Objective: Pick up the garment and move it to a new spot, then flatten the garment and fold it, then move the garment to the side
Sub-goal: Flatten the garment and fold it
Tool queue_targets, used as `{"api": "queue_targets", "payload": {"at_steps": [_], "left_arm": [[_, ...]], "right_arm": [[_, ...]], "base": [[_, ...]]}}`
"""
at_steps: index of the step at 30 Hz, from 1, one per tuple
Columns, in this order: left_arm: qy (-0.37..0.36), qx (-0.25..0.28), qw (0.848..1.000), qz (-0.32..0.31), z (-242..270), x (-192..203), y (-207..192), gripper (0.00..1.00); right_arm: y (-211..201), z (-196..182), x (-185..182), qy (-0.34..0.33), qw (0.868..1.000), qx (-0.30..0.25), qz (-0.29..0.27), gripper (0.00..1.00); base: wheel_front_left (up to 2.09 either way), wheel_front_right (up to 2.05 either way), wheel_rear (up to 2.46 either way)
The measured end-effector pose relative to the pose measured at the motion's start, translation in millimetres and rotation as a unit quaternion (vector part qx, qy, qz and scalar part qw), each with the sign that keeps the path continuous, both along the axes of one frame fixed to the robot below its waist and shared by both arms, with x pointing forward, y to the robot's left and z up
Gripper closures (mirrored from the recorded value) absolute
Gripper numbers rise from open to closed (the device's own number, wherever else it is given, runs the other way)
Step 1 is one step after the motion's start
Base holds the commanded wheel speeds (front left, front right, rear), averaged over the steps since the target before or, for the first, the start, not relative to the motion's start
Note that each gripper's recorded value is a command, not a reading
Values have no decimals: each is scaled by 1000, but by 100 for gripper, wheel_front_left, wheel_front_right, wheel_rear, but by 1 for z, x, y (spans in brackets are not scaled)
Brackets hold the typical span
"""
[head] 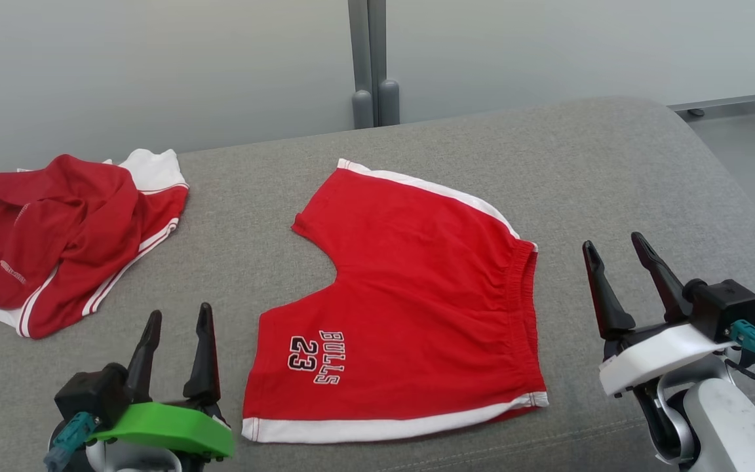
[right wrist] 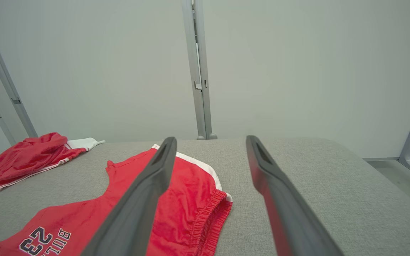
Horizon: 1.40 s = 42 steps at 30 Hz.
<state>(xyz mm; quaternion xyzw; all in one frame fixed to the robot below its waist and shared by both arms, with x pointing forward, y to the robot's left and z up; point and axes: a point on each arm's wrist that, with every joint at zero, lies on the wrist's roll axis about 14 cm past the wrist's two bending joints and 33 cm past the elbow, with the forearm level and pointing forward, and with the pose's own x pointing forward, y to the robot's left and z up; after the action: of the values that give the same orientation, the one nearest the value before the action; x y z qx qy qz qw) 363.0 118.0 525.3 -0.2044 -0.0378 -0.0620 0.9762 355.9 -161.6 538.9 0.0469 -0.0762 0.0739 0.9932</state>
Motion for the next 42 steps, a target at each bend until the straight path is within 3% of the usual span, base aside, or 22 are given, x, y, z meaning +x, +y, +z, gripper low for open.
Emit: {"api": "queue_targets", "payload": {"at_steps": [31,42], "left_arm": [[8,26,999,24,-9,-10,15,0],[56,33,998,8,-38,-22,7,0]], "right_arm": [[5,1,-4,-5,1000,-7,3,0],[13,-11,-8,12,1000,-13,18,0]], "base": [[0,0,0],[0,0,0]]}}
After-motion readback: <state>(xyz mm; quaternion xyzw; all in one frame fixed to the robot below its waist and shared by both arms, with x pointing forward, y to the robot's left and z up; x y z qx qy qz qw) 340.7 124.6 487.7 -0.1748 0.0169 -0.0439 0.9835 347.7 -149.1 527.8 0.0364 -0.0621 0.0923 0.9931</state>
